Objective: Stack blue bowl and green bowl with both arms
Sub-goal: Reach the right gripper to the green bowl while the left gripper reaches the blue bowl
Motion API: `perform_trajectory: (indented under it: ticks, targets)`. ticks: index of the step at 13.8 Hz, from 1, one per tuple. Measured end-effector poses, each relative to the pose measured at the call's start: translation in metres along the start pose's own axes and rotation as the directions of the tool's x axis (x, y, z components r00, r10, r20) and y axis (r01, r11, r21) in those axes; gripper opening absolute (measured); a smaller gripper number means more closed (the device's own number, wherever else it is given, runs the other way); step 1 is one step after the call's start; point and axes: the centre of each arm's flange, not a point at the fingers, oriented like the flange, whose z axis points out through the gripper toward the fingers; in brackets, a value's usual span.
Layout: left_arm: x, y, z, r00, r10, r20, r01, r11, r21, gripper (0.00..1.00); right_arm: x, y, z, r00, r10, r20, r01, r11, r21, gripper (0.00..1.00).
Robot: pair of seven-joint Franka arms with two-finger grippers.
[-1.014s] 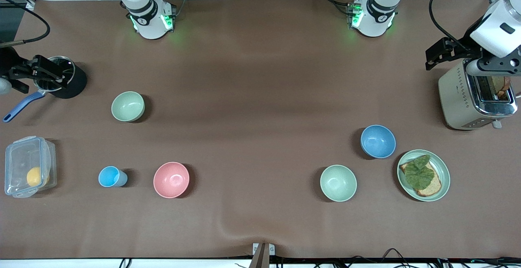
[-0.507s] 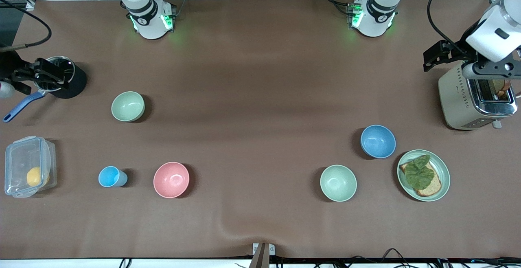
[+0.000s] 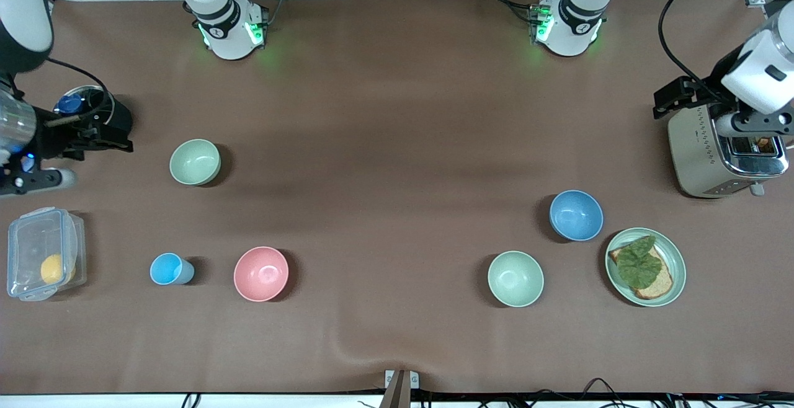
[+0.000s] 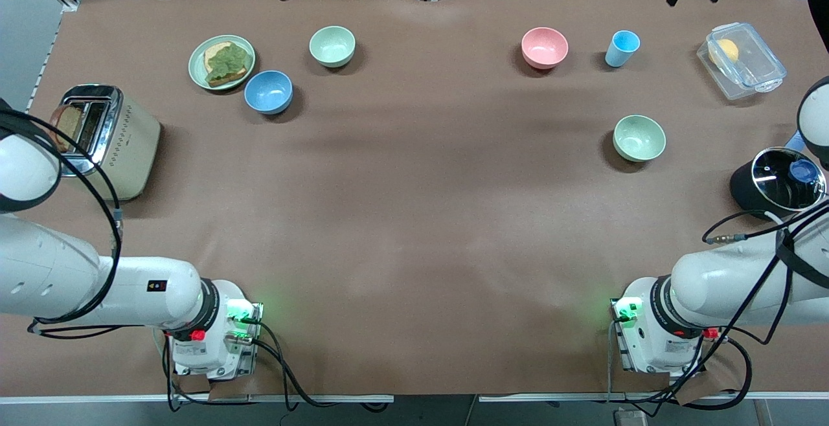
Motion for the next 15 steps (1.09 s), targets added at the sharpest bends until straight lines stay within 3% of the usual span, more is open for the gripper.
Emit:
perform_trajectory:
  ticks: [2,7,11,15]
  targets:
    - [0.016,-0.018,0.021,0.999,-0.032,0.031,0.032,0.999,-0.004,1.0,0.005,0.001,0.014,1.0,-0.001,-0.003,0.001,1.0,-0.001,1.0]
    - [0.07,-0.039,0.108,0.992,-0.065,0.103,0.067,0.998,-0.014,1.0,0.009,0.004,0.086,0.997,-0.019,-0.076,0.018,1.0,-0.018,1.0]
    - [0.098,-0.04,0.188,0.995,-0.07,0.072,0.072,0.997,-0.024,1.0,-0.035,0.027,0.174,0.986,-0.1,-0.134,0.095,0.994,-0.046,1.0]
    - [0.104,-0.037,0.259,0.996,-0.069,0.065,0.071,0.997,-0.03,1.0,-0.056,0.074,0.206,0.983,-0.077,-0.165,0.071,0.996,-0.045,1.0]
